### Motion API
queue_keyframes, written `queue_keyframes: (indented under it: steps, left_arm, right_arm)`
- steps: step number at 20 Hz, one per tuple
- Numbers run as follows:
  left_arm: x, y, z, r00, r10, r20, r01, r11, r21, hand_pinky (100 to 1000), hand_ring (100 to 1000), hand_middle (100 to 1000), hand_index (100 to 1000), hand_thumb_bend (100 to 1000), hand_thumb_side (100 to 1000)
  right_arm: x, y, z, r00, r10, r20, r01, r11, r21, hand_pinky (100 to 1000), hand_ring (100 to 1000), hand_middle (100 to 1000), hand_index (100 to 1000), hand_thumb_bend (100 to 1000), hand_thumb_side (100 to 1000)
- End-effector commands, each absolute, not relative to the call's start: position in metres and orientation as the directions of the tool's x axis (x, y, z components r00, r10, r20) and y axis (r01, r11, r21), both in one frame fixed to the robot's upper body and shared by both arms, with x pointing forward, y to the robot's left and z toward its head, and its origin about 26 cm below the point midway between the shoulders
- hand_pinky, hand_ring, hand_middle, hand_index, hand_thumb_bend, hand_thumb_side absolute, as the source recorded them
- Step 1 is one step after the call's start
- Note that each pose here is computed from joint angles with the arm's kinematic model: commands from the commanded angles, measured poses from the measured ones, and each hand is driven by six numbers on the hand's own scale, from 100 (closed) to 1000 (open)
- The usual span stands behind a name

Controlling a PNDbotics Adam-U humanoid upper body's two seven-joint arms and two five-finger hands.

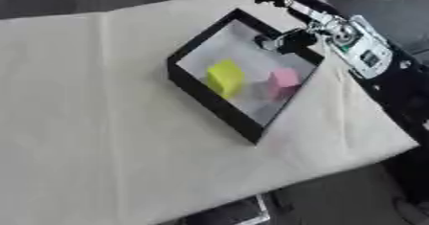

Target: Pick up the objects with one hand, pass them to the other hand, and then place them into the box on the other side of the table.

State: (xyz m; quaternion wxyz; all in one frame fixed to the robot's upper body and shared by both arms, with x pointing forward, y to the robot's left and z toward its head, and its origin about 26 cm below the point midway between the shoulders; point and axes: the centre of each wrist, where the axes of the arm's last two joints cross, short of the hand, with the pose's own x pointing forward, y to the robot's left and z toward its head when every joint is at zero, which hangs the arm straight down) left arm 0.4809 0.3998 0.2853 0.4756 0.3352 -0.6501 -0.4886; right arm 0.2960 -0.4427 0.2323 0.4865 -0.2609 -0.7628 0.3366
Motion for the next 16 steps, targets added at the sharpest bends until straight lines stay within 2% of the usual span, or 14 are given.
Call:
queue_keyframes:
  steps: [1, 3, 6, 9, 16]
  left_arm:
    - [0.479, 0.413, 0.306, -0.238, -0.939, 0.246, 0.014, 0.25, 0.968, 909, 861, 795, 901, 401, 679]
    - [0.485, 0.406, 0.304, -0.217, -0.943, 0.25, 0.049, 0.246, 0.968, 921, 871, 801, 909, 491, 780]
    - [0.494, 0.392, 0.302, -0.212, -0.944, 0.253, 0.096, 0.238, 0.967, 924, 876, 800, 906, 611, 882]
    - [0.502, 0.374, 0.299, -0.232, -0.942, 0.243, 0.123, 0.22, 0.968, 924, 877, 799, 905, 694, 1000]
    - [0.516, 0.331, 0.29, -0.376, -0.907, 0.189, 0.209, 0.116, 0.971, 921, 875, 801, 909, 763, 1000]
  right_arm:
    - [0.29, -0.428, 0.255, -0.462, 0.662, 0.59, 0.096, 0.699, -0.709, 1000, 1000, 887, 1000, 100, 223]
    - [0.289, -0.419, 0.26, -0.491, 0.617, 0.615, 0.105, 0.743, -0.661, 1000, 1000, 872, 1000, 100, 208]
    - [0.288, -0.409, 0.268, -0.523, 0.565, 0.638, 0.105, 0.786, -0.609, 1000, 1000, 865, 1000, 100, 200]
    - [0.288, -0.403, 0.272, -0.533, 0.542, 0.649, 0.104, 0.804, -0.586, 1000, 1000, 863, 1000, 100, 199]
    - [0.288, -0.395, 0.279, -0.552, 0.509, 0.66, 0.094, 0.825, -0.558, 1000, 1000, 860, 1000, 100, 196]
